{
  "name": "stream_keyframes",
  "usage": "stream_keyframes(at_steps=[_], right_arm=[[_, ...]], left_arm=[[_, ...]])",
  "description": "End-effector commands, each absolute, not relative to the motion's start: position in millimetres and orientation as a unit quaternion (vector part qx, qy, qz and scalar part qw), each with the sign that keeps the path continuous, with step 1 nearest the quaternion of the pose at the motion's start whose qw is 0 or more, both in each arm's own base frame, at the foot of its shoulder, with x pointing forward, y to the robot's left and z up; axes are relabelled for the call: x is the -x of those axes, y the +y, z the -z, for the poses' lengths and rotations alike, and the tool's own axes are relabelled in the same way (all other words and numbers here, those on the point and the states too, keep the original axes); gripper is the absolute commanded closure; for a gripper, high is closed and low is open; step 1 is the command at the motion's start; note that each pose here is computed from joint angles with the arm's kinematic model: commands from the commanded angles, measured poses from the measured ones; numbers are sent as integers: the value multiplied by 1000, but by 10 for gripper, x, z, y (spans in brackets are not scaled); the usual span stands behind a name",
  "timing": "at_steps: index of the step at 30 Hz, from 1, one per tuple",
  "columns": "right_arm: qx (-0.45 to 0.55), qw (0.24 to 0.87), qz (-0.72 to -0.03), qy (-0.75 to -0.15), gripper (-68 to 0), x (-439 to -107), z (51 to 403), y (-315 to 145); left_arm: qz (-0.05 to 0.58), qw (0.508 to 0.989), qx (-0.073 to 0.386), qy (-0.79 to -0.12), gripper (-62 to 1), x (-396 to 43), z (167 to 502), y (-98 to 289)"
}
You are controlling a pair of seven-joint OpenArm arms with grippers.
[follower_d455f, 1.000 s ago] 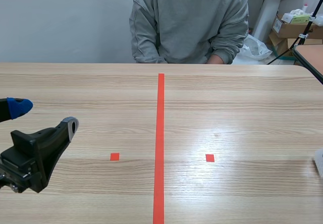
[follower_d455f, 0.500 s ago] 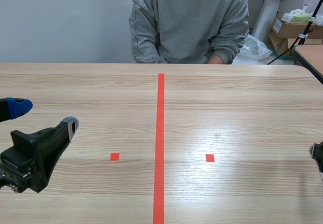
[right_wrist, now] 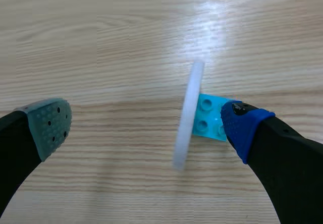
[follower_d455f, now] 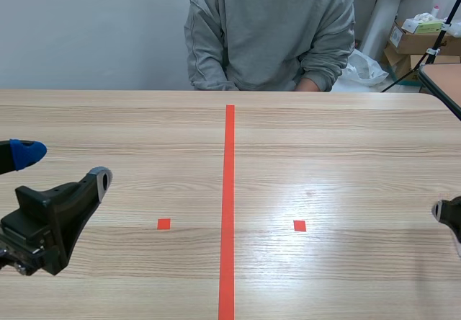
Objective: Do the leaf sorting experiment
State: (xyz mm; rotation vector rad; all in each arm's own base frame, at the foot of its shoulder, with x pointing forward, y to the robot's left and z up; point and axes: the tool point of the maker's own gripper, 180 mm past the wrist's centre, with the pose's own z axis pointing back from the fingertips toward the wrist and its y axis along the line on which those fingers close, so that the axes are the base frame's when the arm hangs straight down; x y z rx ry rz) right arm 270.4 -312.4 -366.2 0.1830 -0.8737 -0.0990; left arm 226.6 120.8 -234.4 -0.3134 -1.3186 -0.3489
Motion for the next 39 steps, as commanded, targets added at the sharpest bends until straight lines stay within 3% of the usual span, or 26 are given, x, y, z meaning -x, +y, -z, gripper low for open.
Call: stream_keyframes(at_steps=[1,11,14,19,32,39], right_arm=[[-75,891,21,-448,-611,-2829,3398,-3201],[-29,863,-66,-501,-613,-3082,2735,-3087],[-9,848,-104,-520,-679,-3157,2499,-2983],[8,824,-159,-544,-679,-3249,2214,-2774],[-23,796,-289,-531,-679,-3280,2389,-1709],[-109,727,-318,-598,-679,-3194,2129,-1000]], left_arm=[[157,756,150,-618,-572,-2282,2263,1177],[157,756,150,-618,-572,-2282,2264,1177],[157,756,150,-618,-572,-2282,2264,1177],[157,756,150,-618,-572,-2282,2264,1177],[157,756,150,-618,-572,-2282,2263,1177],[157,756,150,-618,-572,-2282,2262,1177]])
